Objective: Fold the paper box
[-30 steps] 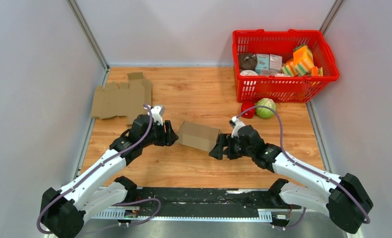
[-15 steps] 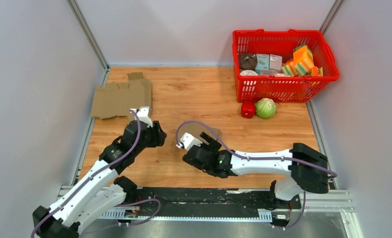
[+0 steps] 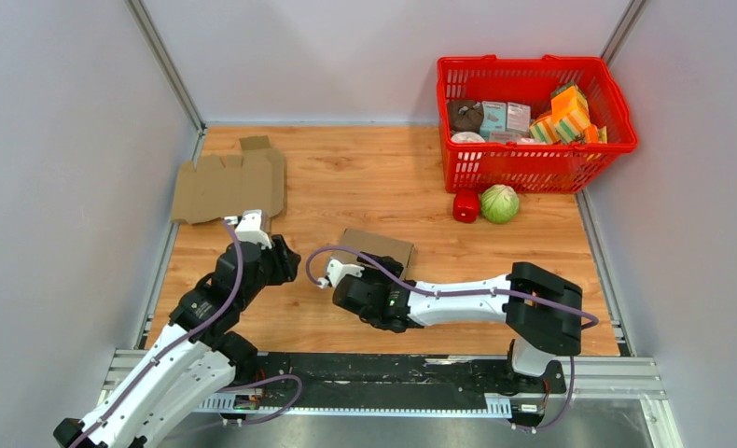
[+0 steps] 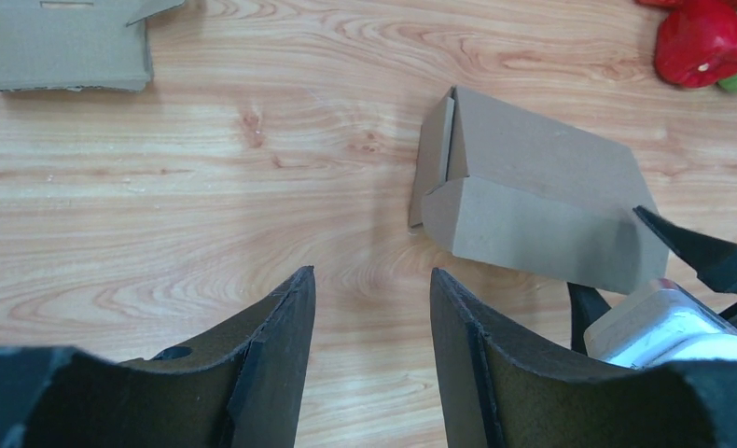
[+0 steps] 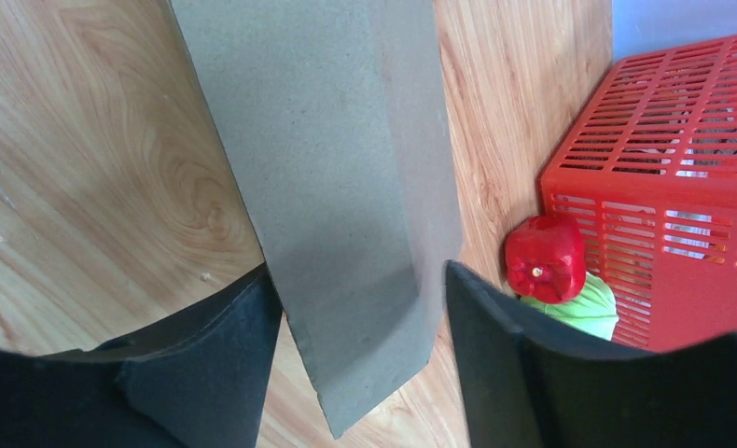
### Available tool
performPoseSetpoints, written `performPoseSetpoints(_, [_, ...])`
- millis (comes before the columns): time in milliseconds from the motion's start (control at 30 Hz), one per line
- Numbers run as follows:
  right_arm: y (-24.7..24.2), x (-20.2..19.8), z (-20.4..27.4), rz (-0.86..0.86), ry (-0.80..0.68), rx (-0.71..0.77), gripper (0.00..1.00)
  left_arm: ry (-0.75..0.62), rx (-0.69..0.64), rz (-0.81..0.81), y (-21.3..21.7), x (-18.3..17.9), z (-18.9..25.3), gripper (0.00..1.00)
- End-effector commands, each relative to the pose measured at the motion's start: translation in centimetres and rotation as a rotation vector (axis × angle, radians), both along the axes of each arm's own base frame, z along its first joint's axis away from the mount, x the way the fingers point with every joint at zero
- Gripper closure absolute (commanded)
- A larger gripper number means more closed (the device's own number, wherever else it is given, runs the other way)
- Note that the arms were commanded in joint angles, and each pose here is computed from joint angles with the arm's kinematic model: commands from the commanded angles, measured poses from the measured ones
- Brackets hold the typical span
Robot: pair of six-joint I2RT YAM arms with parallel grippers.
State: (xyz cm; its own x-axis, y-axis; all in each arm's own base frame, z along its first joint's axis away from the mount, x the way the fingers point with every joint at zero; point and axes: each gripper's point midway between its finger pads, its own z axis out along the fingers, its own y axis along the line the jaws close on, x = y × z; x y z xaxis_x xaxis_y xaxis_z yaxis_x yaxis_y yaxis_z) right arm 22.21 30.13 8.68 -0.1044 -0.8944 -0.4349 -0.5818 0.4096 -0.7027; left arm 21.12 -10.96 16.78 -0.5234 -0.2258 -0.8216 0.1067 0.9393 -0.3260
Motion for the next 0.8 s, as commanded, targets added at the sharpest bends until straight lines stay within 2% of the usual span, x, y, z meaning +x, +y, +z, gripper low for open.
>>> performPoseSetpoints(0, [0.8,0.5,1.8,0.006,-0.033,0.015,0.38,0.019,-0.002,-0.007,-0.3,0.1,-0.5,0.43])
performPoseSetpoints(33, [0.7,0.5,1.7,0.002,-0.03,0.004,0.46,0.021,-0.008,-0.014,-0.5,0.1,-0.5,0.43])
performPoseSetpoints(200, [1.2,-0.1,1.6,0.035,0.027,0.008,0.64,0.03,-0.01,-0.03,-0.9,0.1,-0.8,0.43])
performPoseSetpoints(500, [1.8,-1.3,1.0,0.086,0.166,-0.009,0.73,0.039,-0.003,-0.045,-1.1,0.0,-1.0,0.43])
performPoseSetpoints(767, [1.7,-1.5,0.0,0.119,0.347,0.0,0.73,0.049,0.004,-0.054,-1.3,0.1,-1.3,0.43])
